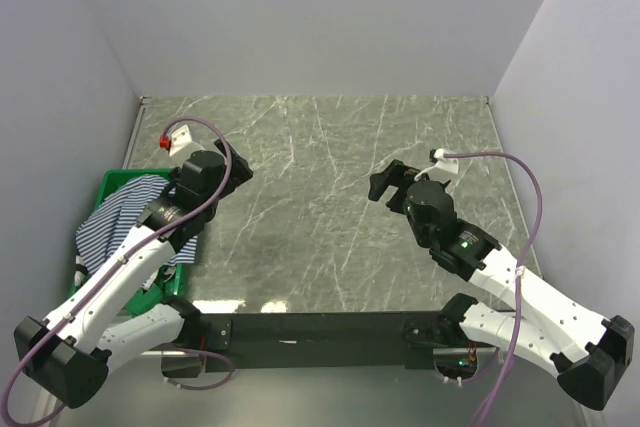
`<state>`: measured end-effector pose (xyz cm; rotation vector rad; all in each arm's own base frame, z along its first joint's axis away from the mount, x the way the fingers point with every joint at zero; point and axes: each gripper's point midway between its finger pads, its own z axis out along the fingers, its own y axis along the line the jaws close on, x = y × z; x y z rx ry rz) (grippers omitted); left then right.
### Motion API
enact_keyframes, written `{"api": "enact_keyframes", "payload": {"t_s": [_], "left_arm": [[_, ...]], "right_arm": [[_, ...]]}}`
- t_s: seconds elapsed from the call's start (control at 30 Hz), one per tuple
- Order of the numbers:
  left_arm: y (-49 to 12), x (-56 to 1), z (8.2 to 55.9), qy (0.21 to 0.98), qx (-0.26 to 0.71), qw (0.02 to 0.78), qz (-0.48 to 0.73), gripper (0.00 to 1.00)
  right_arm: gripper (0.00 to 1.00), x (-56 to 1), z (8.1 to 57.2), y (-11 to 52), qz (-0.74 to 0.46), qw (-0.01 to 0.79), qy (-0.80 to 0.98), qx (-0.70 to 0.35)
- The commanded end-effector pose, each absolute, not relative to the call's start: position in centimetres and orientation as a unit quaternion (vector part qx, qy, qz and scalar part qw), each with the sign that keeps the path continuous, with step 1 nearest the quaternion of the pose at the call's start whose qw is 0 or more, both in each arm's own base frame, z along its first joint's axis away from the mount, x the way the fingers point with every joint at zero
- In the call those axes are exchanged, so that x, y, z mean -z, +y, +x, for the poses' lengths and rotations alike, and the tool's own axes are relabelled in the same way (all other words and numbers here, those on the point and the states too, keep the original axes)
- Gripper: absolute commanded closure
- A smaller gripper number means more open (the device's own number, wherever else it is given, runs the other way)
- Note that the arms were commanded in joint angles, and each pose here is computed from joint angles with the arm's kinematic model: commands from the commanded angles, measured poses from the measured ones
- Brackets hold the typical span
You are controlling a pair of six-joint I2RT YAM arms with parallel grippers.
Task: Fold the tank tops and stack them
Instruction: Grab the tank top from the pile
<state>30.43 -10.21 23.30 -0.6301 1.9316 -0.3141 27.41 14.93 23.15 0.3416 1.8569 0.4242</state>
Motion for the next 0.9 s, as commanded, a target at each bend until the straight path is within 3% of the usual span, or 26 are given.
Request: {"api": "enact_keyframes", "payload": {"t_s": [0.0,0.3,0.6,0.87], "left_arm": [[-9.3,-24.1,30.5,0.788,0.124,0.528,-0.292,0.01],[-5.5,-25.4,30.5,0.759,0.056,0.525,-0.381,0.01],[7.1,-24.3,31.4,0.687,-0.057,0.491,-0.533,0.04],[13.6,-16.4,31.5,0.674,-0.125,0.392,-0.613,0.09]], "right_arm": [[0.00,-24.6,27.7,14.7,0.152,0.582,0.778,-0.183],[0.00,-23.4,27.8,15.5,0.124,0.562,0.800,-0.167],[0.00,-21.7,27.6,16.6,0.099,0.536,0.822,-0.166],[0.01,-20.6,27.7,17.7,0.084,0.519,0.832,-0.177]]}}
